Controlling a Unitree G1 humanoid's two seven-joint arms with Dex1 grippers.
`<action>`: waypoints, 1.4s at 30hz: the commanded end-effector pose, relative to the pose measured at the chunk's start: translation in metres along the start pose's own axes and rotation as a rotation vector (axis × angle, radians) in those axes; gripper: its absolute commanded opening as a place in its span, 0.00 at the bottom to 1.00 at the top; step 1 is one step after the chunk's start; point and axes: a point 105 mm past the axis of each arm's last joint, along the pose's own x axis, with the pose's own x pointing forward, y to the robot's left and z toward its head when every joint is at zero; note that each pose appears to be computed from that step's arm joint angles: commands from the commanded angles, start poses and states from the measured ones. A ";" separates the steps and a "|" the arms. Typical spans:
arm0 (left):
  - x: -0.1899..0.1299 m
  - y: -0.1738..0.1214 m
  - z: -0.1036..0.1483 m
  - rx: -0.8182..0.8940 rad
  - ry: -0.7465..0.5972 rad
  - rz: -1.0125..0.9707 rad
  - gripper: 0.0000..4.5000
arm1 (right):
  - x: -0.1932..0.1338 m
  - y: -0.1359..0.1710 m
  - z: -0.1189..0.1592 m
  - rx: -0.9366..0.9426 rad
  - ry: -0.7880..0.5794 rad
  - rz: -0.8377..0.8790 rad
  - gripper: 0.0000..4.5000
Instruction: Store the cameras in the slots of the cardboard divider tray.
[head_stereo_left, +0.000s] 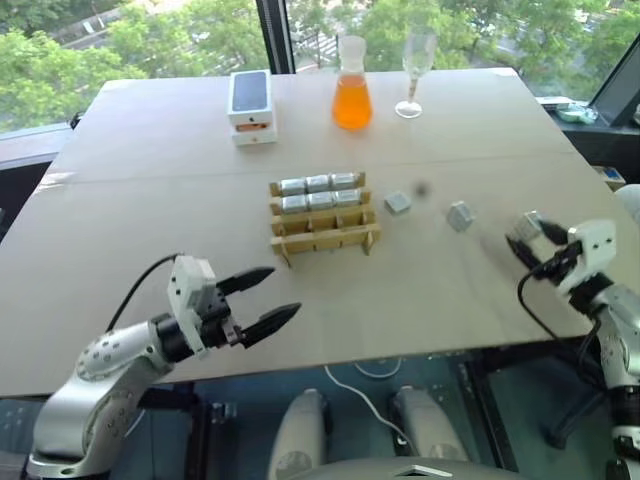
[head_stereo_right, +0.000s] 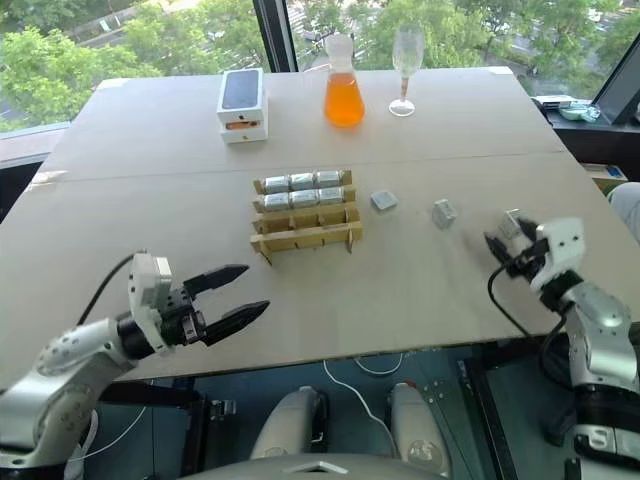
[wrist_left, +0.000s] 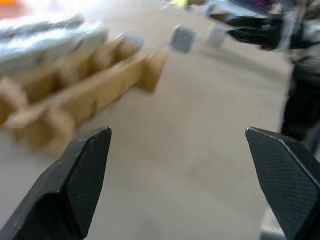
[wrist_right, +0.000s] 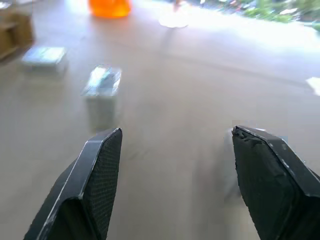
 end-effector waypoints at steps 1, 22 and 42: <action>0.005 -0.014 0.017 0.047 0.026 -0.126 0.99 | 0.004 -0.019 0.005 0.001 -0.005 -0.093 0.76; 0.015 -0.010 0.040 0.232 0.106 -0.155 0.99 | 0.015 -0.034 -0.022 0.035 0.204 -0.063 0.39; -0.035 0.019 0.029 0.169 0.112 0.131 0.99 | 0.104 0.203 0.108 -0.118 -0.189 0.992 0.18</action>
